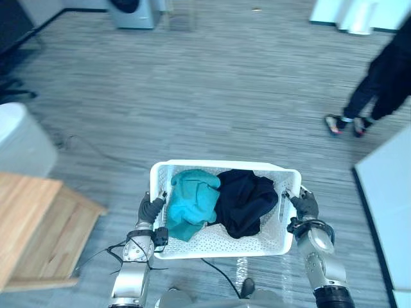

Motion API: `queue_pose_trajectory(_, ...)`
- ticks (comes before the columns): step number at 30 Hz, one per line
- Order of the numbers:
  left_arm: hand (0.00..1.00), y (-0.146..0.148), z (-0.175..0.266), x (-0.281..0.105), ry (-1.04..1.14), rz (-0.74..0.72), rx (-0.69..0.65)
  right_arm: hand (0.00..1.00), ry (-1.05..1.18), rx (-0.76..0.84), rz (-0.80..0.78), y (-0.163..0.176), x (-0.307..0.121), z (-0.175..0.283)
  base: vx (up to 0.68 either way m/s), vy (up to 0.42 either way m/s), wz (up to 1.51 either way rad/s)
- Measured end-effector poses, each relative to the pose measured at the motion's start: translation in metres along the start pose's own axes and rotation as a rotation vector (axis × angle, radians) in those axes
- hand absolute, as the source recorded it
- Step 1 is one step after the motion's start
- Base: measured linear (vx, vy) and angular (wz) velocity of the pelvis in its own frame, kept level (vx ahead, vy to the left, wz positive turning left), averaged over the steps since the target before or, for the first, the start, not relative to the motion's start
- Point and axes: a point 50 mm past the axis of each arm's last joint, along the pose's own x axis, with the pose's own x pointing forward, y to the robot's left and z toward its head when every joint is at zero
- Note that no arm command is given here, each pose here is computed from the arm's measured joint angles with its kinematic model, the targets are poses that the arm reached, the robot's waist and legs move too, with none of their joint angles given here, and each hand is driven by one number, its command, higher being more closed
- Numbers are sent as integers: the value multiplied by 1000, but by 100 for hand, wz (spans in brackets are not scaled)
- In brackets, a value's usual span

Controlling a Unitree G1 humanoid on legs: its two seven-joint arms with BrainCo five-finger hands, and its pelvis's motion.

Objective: Pick up the laundry basket with both hands and put the clothes into the washing machine.

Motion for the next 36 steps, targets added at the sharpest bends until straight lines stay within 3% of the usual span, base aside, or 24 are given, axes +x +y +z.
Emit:
queue_pose_trajectory(10, 100, 0, -2, 2, 8, 24, 16, 100, 12, 4, -9, 0, -3, -5, 1, 75, -22)
queue_pose_trajectory(17, 100, 9, -18, -9, 71, 71, 1, 100, 40, -14, 34, 8, -12, -13, 33, 21, -9)
queue_pose_trajectory(19, 100, 20, -6, -3, 0, 81, 43, 100, 2, 11, 40, 17, -7, -5, 284, -65, 29)
queue_pose_trajectory(23, 100, 7, -5, -2, 9, 74, -32, 100, -45, -35, 38, 16, 6, 12, 181, 76, 1)
queue_pose_trajectory(36, 100, 17, -9, -8, 28, 81, 53, 100, 28, -4, 16, 17, -7, -14, 619, 217, 20)
